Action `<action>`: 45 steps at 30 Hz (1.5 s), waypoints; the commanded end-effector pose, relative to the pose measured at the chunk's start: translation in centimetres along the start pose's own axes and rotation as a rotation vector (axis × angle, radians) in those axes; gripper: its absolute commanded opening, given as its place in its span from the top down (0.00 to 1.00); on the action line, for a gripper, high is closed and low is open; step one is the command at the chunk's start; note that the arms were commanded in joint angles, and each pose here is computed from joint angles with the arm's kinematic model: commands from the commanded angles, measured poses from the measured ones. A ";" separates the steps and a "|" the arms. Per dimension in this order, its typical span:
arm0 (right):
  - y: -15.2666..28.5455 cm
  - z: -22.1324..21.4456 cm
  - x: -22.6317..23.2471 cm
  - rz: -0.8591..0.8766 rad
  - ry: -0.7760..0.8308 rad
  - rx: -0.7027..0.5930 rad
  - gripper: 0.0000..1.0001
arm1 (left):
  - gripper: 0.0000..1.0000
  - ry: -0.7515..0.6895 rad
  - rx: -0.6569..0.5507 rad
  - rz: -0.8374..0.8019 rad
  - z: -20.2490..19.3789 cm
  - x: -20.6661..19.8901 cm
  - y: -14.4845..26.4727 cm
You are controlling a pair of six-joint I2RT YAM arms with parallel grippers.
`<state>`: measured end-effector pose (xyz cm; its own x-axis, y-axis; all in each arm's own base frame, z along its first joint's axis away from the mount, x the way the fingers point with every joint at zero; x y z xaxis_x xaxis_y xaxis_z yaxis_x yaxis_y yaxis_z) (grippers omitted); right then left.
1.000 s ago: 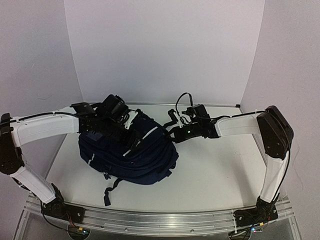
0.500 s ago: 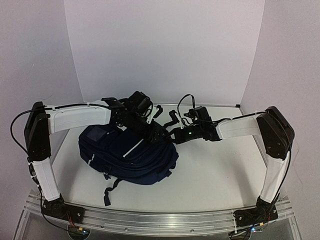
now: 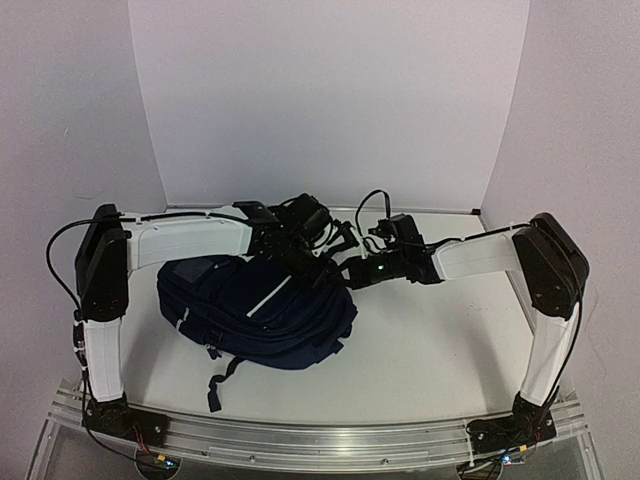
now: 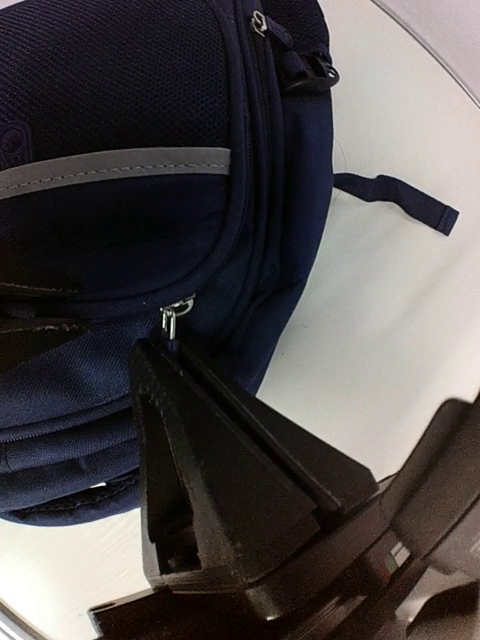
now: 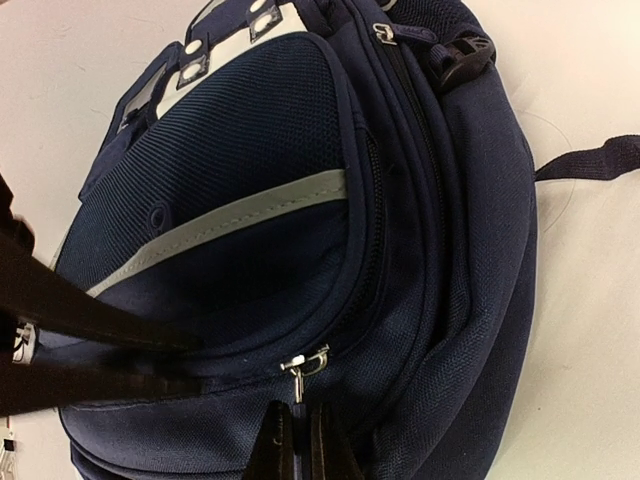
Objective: Pack the student bag
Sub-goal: Zip the student bag at the center of the board.
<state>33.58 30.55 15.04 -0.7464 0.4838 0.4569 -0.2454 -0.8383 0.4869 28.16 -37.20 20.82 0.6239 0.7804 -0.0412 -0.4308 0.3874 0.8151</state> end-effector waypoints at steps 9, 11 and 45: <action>2.2 2.2 0.0 -0.090 0.028 -0.070 1.00 | 1.00 -0.080 -0.017 -0.109 -0.6 -0.6 4.4; 2.5 2.4 -0.5 -0.103 0.029 -0.056 1.00 | 1.00 -0.109 -0.003 -0.159 -1.3 -0.8 5.3; 8.0 7.1 -4.8 -0.414 -0.021 -0.132 0.04 | 0.04 0.323 -0.137 -0.192 0.6 11.1 6.5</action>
<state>38.10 27.32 18.64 -0.6853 0.6576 0.3128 -0.4070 -0.7021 0.5843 28.75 -30.13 25.05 0.6469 0.6838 -0.3376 -0.2614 0.6147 0.7442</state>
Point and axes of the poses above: each gripper's point midway between its finger pads, its own y axis back along the fingers, its own x axis along the line the jaws close on, z = x × y, the point moved 9 cm from there along y, back along the fingers, and after that the axes turned 5 degrees about y, right-handed, at the moved point
